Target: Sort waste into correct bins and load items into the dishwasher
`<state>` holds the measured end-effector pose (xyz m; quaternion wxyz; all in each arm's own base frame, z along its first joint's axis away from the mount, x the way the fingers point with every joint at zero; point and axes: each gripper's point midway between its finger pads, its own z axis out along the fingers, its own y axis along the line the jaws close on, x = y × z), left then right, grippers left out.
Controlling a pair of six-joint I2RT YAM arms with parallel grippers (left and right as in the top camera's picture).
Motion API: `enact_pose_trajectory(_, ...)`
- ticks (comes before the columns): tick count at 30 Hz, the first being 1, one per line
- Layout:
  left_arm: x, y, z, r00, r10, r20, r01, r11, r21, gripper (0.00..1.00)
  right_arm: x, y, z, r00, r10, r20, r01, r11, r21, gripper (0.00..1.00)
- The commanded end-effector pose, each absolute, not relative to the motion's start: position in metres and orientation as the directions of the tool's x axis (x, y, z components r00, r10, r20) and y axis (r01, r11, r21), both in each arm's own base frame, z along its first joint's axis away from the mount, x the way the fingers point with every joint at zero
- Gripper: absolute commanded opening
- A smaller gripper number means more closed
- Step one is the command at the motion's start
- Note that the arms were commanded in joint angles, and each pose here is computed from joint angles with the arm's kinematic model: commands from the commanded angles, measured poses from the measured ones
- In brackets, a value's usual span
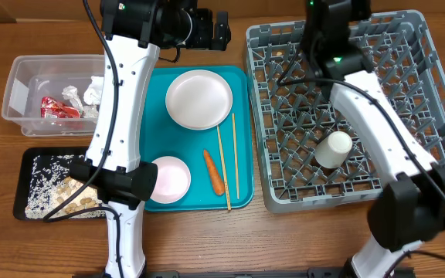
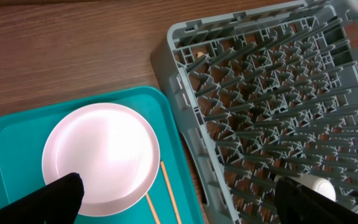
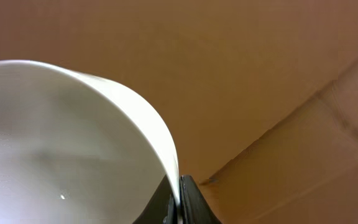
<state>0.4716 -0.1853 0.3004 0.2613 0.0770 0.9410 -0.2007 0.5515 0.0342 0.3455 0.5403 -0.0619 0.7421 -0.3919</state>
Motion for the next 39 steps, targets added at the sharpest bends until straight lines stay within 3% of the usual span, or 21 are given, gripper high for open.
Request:
enact_pose_trajectory(1,0.466,-0.187,0.317,-0.832,0.039,-0.554,0.271,0.899,-0.343,1.0,0.568,0.028,0.304,-0.561,-0.737,-0.377,0.101,0.391,-0.915,0.04)
enact_pose_trajectory(2,0.466,-0.187,0.317,-0.832,0.039,-0.554,0.271,0.9,-0.343,1.0,0.574,0.025,0.287,-0.583,-0.75,-0.312,0.052,0.348,-0.936,0.04)
enact_pose_trajectory(8,0.466,-0.188,0.317,-0.832,0.041,-0.554,0.273,0.899,-0.343,1.0,0.581,0.021,0.252,-0.621,-0.741,-0.254,0.0,0.325,-0.946,0.04)
enact_pose_trajectory(12,0.466,-0.188,0.317,-0.831,0.041,-0.554,0.272,0.899,-0.343,1.0,0.58,0.024,0.238,-0.629,-0.7,-0.339,0.052,0.397,-0.916,0.04)
enact_pose_trajectory(28,0.466,-0.188,0.317,-0.831,0.041,-0.554,0.272,0.899,-0.343,1.0,0.573,0.026,0.188,-0.636,-0.722,-0.271,-0.058,0.395,-0.917,0.04)
enact_pose_trajectory(39,0.466,-0.188,0.317,-0.832,0.041,-0.554,0.272,0.899,-0.343,1.0,0.566,0.027,0.179,-0.656,-0.719,-0.23,-0.089,0.377,-0.922,0.04)
